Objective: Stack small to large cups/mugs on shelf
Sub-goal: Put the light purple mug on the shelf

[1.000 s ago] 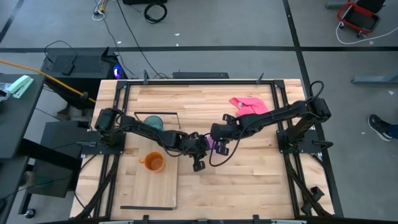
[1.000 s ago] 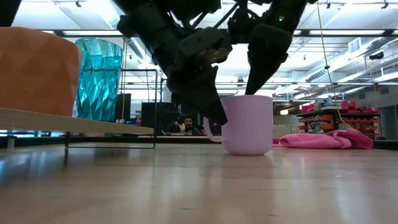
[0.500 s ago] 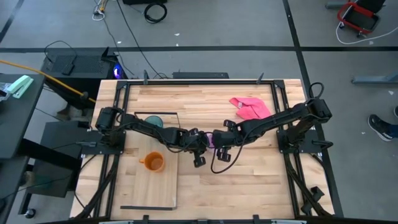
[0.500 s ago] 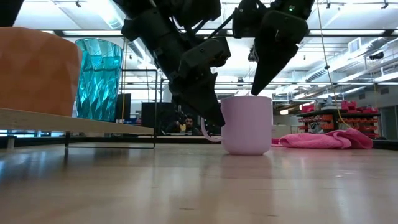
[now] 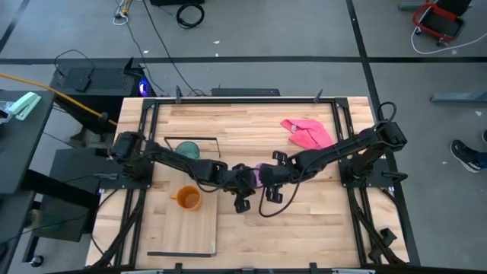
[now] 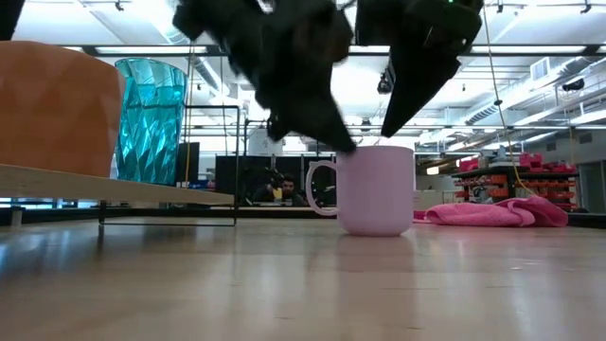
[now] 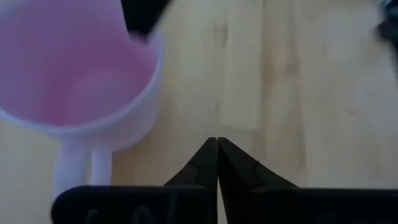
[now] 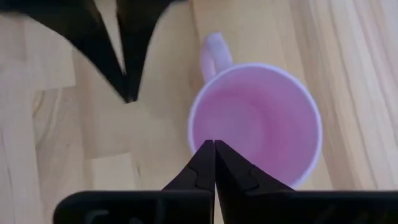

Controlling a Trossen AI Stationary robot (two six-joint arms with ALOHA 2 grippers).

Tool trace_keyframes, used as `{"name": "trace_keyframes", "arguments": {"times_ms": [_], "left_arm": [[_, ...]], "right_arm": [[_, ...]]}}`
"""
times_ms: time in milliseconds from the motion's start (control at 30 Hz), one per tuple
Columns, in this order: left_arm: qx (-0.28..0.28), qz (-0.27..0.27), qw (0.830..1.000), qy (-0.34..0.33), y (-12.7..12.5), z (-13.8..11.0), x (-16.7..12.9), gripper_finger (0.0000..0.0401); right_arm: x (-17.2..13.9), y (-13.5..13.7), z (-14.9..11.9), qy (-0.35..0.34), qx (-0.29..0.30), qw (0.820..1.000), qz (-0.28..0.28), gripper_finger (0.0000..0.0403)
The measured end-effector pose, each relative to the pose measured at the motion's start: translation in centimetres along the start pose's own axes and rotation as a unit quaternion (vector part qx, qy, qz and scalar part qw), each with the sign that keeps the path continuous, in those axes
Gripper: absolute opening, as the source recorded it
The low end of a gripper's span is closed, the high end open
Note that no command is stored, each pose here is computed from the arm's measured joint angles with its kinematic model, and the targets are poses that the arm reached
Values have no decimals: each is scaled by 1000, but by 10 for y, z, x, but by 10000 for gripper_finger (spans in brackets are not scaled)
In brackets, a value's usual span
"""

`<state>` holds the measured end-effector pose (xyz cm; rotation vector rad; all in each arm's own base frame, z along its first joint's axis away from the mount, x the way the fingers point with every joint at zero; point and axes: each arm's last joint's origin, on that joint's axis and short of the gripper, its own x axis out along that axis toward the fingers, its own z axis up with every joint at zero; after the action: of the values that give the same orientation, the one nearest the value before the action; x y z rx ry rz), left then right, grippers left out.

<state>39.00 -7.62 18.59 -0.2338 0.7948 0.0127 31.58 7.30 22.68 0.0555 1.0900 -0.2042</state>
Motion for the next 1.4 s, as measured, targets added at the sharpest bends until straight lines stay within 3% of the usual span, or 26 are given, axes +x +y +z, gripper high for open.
{"name": "trace_keyframes", "arguments": {"times_ms": [200,367,567,833,1100,1400], "left_arm": [[22,-17,998,-57,-4,22,-40,14],[45,10,997,-63,11,32,-62,19],[0,49,999,-15,53,33,-61,18],[-48,25,999,1,97,39,-64,68],[-47,1,999,-12,96,41,-60,123],[-41,-9,999,-8,90,37,-41,126]], "right_arm": [[-2,7,-3,2,-8,1000,5,9],[-4,12,-9,16,11,1000,3,9],[-9,25,-20,39,30,999,2,9],[-15,44,-30,34,38,999,9,19],[-20,56,-38,19,33,999,0,23],[-21,59,-39,8,31,999,-10,23]]}}
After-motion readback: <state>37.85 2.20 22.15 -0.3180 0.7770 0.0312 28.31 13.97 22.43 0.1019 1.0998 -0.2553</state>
